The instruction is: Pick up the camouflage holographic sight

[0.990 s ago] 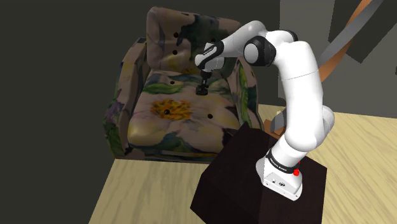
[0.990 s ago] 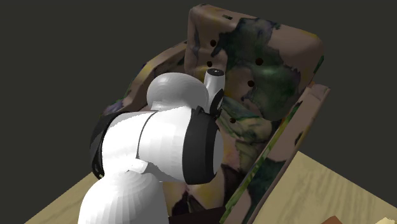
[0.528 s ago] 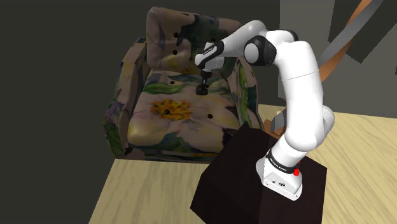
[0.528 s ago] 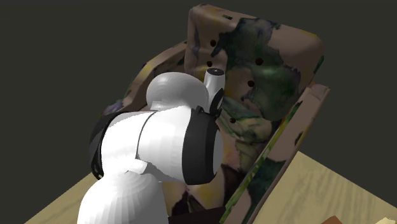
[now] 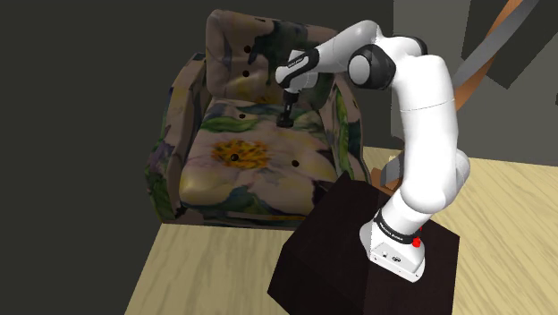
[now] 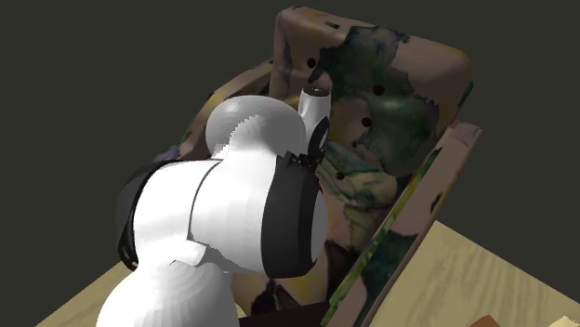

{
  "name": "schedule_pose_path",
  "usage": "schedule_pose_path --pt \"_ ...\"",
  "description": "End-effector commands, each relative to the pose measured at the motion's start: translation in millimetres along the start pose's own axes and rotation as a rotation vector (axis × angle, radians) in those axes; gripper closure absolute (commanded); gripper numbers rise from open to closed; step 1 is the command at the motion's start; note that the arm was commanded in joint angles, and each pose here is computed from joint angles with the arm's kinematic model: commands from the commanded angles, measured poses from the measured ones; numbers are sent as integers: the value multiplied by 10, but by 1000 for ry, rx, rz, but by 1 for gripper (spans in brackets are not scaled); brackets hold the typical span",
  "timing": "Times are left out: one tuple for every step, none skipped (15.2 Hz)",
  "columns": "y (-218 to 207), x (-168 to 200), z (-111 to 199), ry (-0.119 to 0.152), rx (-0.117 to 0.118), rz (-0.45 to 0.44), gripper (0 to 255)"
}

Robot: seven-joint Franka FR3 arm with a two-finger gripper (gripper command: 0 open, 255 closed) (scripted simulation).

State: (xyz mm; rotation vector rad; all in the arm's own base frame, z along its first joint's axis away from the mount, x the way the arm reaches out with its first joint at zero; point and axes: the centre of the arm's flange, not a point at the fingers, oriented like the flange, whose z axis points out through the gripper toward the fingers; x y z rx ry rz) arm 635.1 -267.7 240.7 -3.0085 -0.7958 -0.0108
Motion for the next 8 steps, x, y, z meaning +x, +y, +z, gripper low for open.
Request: schedule_pose_path --pt "-12 -5 -109 0 0 0 255" --pt "-13 -4 -161 0 0 0 255" --pt "-15 -3 -214 0 0 0 255" --pt "-16 -2 -267 0 0 0 255" --pt "-17 -2 -320 0 0 0 255" --pt "-19 -1 -373 0 0 0 255" --pt "-19 -1 -381 0 0 0 255" --pt "-19 -1 -381 0 0 0 255"
